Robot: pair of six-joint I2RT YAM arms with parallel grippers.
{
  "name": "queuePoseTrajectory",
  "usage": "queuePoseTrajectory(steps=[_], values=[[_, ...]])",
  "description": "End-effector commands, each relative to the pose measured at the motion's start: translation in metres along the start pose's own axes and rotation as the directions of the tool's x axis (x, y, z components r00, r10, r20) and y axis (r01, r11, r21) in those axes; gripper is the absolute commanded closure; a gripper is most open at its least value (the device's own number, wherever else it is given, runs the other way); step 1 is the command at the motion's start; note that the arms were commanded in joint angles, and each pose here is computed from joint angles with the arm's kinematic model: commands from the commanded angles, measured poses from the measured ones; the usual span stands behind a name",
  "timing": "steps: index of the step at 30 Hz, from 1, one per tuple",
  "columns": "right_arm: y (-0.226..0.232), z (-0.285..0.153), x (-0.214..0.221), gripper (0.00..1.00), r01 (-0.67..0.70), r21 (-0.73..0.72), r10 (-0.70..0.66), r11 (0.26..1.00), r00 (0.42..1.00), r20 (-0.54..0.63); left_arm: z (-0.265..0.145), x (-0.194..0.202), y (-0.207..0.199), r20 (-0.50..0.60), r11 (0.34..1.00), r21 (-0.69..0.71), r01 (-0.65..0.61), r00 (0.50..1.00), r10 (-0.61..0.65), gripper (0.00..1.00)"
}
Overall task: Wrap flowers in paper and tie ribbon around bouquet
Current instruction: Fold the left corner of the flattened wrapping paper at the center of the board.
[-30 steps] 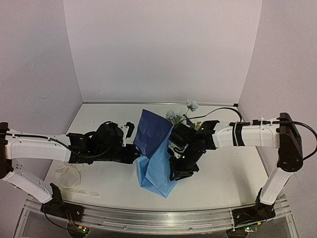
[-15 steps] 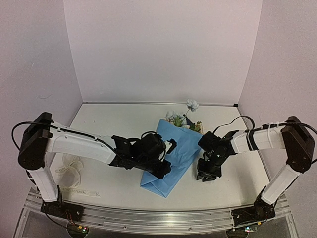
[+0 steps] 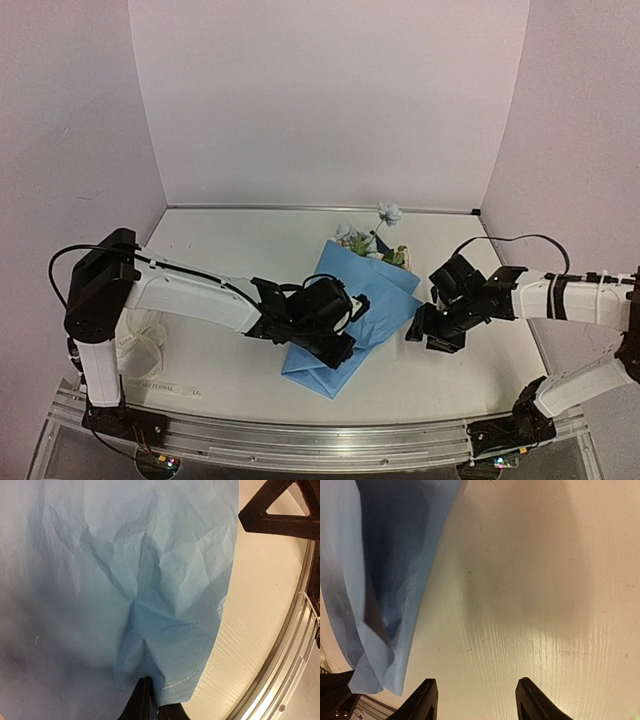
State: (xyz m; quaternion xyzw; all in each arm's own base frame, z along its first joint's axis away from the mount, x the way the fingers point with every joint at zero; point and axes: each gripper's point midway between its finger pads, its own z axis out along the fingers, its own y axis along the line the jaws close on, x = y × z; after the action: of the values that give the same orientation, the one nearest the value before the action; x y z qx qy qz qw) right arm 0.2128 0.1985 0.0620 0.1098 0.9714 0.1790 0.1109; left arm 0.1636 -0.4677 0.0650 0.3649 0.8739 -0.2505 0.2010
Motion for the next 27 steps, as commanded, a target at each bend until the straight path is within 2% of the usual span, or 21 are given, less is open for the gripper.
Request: queuePoseTrajectory(steps=[1, 10, 27], values=[[0.026, -0.007, -0.027, 0.45, -0.005, -0.074, 0.012, 0.997, 0.996, 0.087, -0.004, -0.014, -0.011, 0.024, 1.000, 0.017, -0.020, 1.000, 0.019, 0.92], [0.034, -0.017, -0.034, 0.44, -0.008, -0.135, 0.028, 0.991, 0.989, 0.144, -0.001, -0.015, -0.013, 0.019, 1.000, 0.020, -0.020, 1.000, 0.020, 0.92], [0.045, -0.024, -0.035, 0.47, -0.015, -0.204, 0.048, 0.979, 0.986, 0.159, 0.002, -0.019, -0.014, 0.019, 1.000, 0.017, -0.023, 1.000, 0.023, 0.92]])
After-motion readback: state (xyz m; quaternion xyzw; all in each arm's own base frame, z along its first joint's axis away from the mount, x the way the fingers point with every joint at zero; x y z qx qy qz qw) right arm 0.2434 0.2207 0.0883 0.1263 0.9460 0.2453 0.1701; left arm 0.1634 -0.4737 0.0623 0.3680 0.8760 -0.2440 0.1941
